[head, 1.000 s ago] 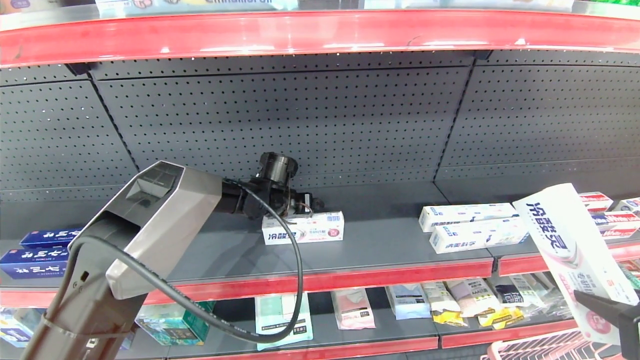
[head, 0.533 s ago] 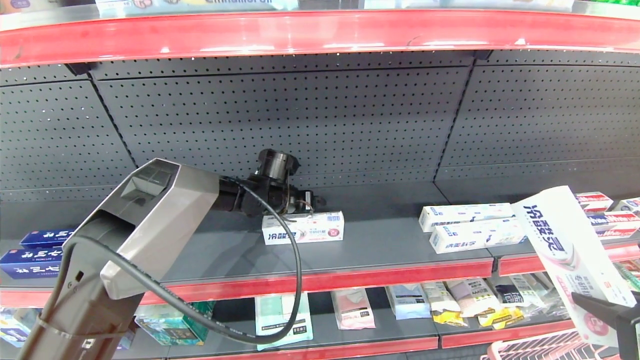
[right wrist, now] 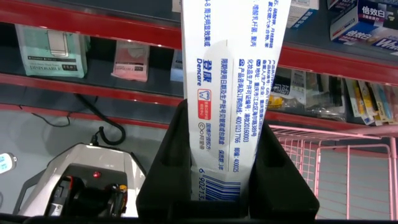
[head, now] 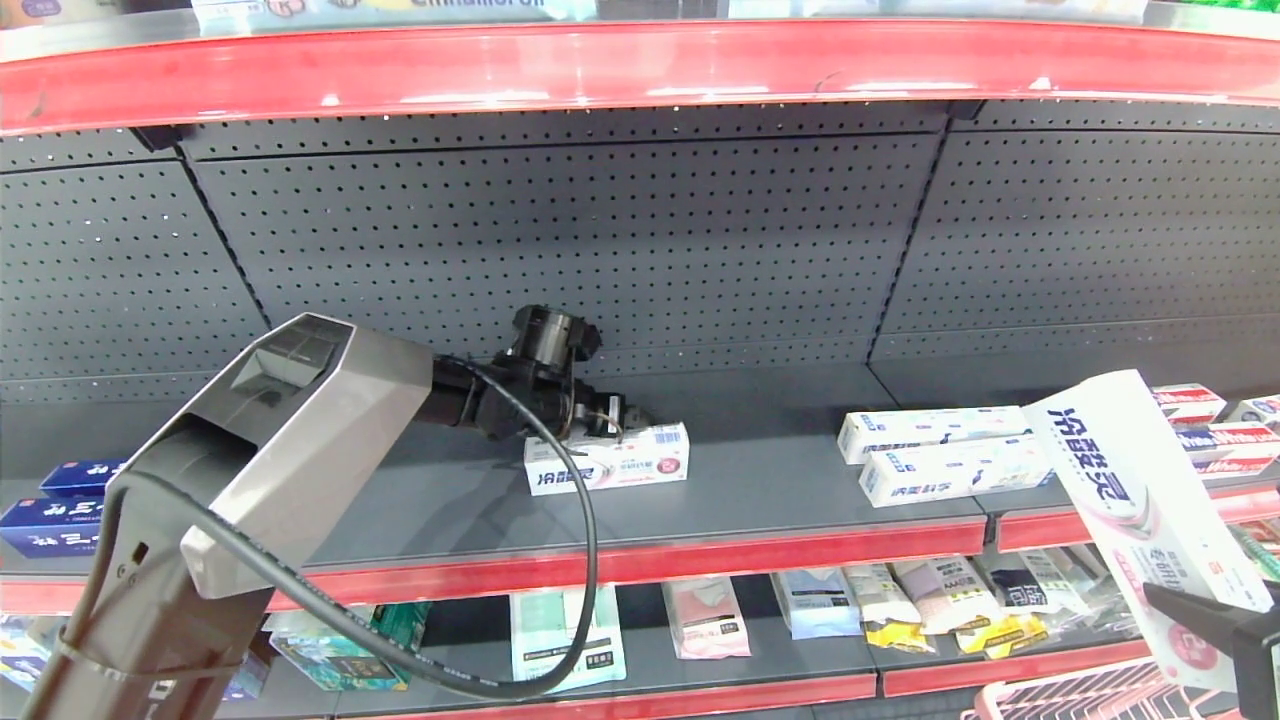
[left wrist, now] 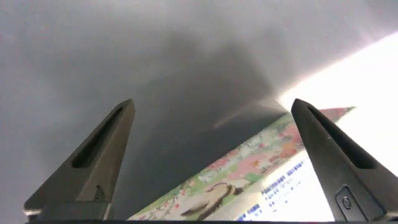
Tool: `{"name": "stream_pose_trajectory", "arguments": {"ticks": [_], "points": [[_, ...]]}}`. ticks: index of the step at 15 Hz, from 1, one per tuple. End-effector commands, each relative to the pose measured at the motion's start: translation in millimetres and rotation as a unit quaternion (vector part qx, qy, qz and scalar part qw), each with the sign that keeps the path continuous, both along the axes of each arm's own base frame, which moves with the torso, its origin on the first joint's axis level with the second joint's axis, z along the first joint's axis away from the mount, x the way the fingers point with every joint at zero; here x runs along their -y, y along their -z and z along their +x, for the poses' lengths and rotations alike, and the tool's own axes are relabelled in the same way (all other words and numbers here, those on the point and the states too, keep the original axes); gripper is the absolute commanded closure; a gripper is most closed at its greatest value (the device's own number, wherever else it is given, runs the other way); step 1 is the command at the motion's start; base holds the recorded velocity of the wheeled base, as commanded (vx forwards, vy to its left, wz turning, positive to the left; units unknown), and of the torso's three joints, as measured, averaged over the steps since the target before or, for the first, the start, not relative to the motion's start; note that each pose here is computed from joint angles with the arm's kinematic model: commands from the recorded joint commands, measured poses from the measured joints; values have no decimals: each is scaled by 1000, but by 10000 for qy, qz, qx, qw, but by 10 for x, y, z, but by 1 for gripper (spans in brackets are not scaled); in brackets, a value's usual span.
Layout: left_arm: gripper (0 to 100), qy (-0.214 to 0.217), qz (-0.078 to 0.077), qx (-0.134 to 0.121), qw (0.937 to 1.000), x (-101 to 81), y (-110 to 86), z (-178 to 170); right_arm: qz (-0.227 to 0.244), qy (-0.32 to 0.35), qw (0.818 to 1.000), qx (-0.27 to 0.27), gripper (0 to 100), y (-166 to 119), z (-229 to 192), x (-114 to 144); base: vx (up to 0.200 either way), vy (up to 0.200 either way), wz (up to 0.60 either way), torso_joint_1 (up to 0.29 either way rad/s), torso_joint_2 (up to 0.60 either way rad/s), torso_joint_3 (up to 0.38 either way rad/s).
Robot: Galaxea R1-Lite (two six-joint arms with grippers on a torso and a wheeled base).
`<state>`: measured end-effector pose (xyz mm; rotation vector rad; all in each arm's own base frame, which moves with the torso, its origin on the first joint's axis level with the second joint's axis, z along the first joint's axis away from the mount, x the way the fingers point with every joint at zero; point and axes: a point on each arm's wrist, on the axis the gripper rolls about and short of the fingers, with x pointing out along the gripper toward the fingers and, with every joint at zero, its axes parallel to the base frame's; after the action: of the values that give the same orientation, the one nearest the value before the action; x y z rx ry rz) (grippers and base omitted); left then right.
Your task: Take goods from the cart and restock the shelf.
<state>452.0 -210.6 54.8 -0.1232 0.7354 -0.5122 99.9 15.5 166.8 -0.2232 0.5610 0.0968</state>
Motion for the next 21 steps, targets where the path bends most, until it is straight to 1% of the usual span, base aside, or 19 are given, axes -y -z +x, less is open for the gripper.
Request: {"name": "stream_pose_trajectory", "arguments": {"ticks": [1,3,9,11,13,14,15,17,19,21], "points": [[0,23,-15,4,10000,-10,-43,-28,-4,0,10000,-1,100,4,-6,1,0,0,0,0,0,0],[0,37,3,9,10000,-10,-39,-29,3,4,10000,-1,100,7,-9,2,0,0,0,0,0,0],[0,218,-49,-16,9998,-7,-36,-40,4,4,10000,6,100,5,-15,3,0,0,0,0,0,0],[0,300,-95,-51,9995,-5,-28,-46,6,4,10000,14,100,4,-18,4,0,0,0,0,0,0],[0,341,-85,-37,9994,-5,-32,-49,7,4,10000,21,100,2,-20,4,0,0,0,0,0,0],[0,359,-87,-71,9993,-6,-15,-53,8,4,10000,29,100,-2,-19,4,0,0,0,0,0,0],[0,394,-44,-153,9991,-27,6,-102,12,8,10000,14,100,4,-18,4,0,0,0,0,0,0],[0,478,-44,-263,9985,-52,16,-167,11,8,10000,6,100,5,-15,3,0,0,0,0,0,0],[0,484,-49,-265,9985,-54,24,-171,12,2,10000,-10,100,11,-14,3,0,0,0,0,0,0],[0,514,-85,-239,9984,-53,2,-173,1,-2,10000,-32,100,32,-19,3,0,0,0,0,0,0]]}}
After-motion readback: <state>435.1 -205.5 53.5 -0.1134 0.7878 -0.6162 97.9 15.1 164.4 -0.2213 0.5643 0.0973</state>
